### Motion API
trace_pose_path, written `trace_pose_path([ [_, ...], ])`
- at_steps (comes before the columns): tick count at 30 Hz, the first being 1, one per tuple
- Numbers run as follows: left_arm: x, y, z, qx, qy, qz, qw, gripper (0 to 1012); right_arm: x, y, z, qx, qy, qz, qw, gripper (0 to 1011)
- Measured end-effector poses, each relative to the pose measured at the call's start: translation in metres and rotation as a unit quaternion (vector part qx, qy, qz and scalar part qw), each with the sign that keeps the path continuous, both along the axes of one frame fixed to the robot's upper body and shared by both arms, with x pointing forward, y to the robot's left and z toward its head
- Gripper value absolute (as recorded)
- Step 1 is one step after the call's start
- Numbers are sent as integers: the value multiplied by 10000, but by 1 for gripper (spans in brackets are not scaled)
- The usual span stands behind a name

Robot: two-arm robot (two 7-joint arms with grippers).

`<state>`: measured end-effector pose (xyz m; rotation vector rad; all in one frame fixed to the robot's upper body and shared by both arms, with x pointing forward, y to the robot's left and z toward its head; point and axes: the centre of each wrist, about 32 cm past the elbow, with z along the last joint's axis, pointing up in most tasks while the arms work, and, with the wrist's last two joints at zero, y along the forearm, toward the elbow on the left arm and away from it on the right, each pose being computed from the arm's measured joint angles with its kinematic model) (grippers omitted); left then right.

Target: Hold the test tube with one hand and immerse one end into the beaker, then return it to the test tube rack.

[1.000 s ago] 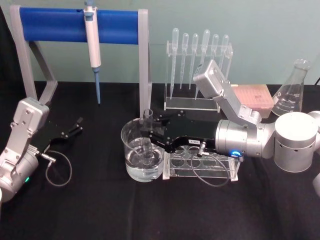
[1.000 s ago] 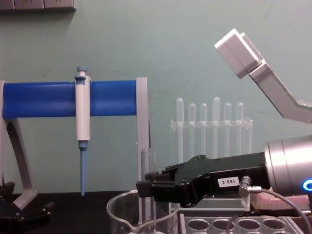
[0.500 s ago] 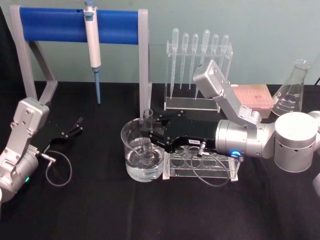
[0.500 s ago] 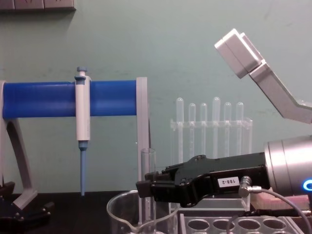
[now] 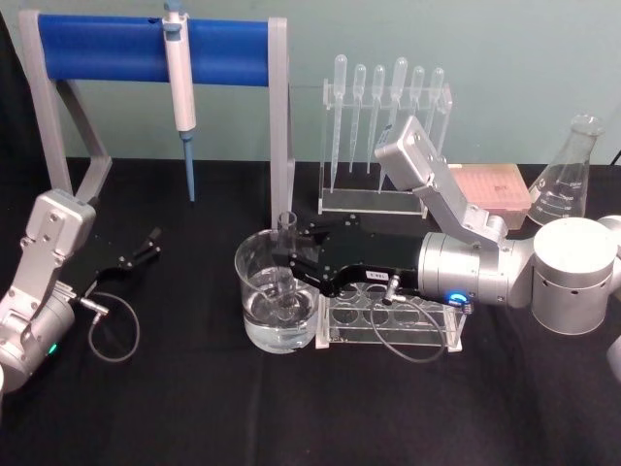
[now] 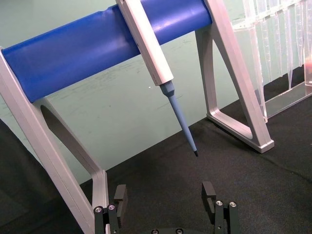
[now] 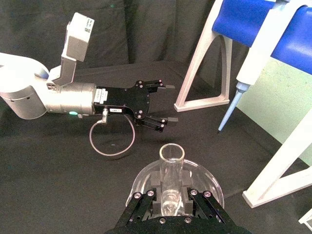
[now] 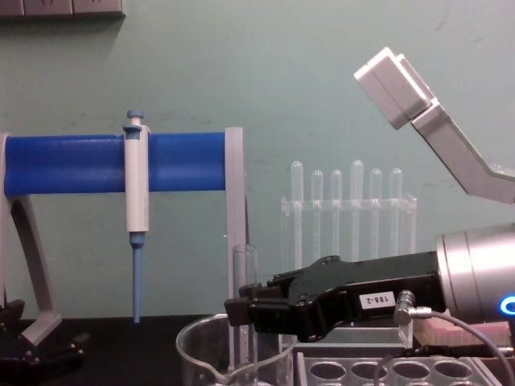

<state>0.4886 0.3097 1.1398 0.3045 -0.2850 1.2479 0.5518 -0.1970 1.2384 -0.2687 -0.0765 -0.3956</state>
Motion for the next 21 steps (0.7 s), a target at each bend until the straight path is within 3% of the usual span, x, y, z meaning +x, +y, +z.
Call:
trace_pose_path([
  [21,0,0,0,0,0,0,10000,1000,0,0,0,0,0,0,10000,241],
])
